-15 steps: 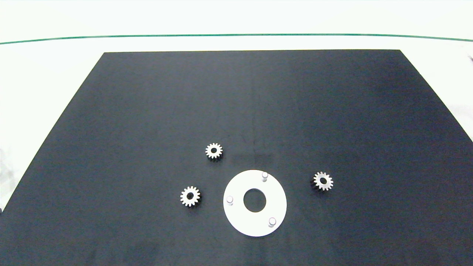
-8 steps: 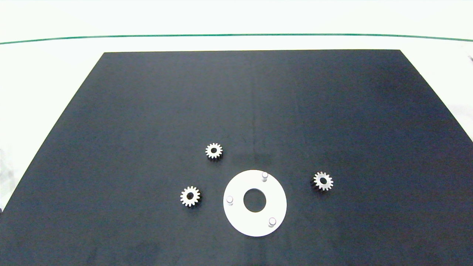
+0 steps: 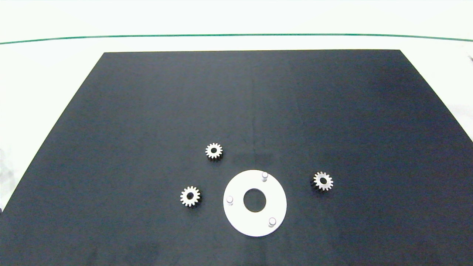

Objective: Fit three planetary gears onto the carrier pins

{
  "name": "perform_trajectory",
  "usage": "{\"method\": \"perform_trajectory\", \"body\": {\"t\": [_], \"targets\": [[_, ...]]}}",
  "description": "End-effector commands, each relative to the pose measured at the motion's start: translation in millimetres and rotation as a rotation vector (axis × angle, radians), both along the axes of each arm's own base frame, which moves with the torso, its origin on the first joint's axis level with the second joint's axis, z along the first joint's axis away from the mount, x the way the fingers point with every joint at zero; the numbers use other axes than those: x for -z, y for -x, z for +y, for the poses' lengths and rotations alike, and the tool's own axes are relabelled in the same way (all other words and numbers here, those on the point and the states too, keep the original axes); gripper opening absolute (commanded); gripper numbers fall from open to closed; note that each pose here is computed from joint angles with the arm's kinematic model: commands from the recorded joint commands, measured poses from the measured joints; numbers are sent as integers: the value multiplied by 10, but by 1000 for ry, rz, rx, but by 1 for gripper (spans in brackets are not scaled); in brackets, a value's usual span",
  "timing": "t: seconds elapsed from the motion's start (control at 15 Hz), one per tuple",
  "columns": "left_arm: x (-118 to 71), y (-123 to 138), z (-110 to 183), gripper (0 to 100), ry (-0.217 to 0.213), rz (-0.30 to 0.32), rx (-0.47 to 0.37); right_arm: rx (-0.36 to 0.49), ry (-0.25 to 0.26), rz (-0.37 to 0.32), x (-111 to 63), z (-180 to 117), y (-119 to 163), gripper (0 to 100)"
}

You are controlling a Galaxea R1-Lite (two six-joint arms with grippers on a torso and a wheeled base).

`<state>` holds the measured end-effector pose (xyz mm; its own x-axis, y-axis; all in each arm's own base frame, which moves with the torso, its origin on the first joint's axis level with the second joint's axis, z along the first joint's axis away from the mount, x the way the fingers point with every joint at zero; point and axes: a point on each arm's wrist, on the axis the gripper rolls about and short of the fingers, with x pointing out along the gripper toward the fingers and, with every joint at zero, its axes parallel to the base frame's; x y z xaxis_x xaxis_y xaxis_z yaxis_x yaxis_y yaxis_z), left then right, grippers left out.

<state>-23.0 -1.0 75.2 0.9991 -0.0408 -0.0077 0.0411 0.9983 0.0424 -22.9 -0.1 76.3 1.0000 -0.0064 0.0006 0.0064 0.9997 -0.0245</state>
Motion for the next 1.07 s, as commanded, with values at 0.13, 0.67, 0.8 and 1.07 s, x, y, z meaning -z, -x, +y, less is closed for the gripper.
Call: {"method": "perform_trajectory", "body": {"t": [0.13, 0.67, 0.8, 1.07], "targets": [[-5, 1, 1, 100, 0, -2, -6, 1, -1, 1, 1, 0, 0, 100], [-1189, -112, 1, 100, -35, 445, -14, -123, 76, 309, -981, 11, -298, 100], [-1574, -416, 8, 100, -40, 487, -26, -171, 113, 411, -1210, 60, -657, 100], [-1746, -907, 20, 100, -77, 659, -52, -270, 124, 518, -1446, 192, -1252, 100]]}}
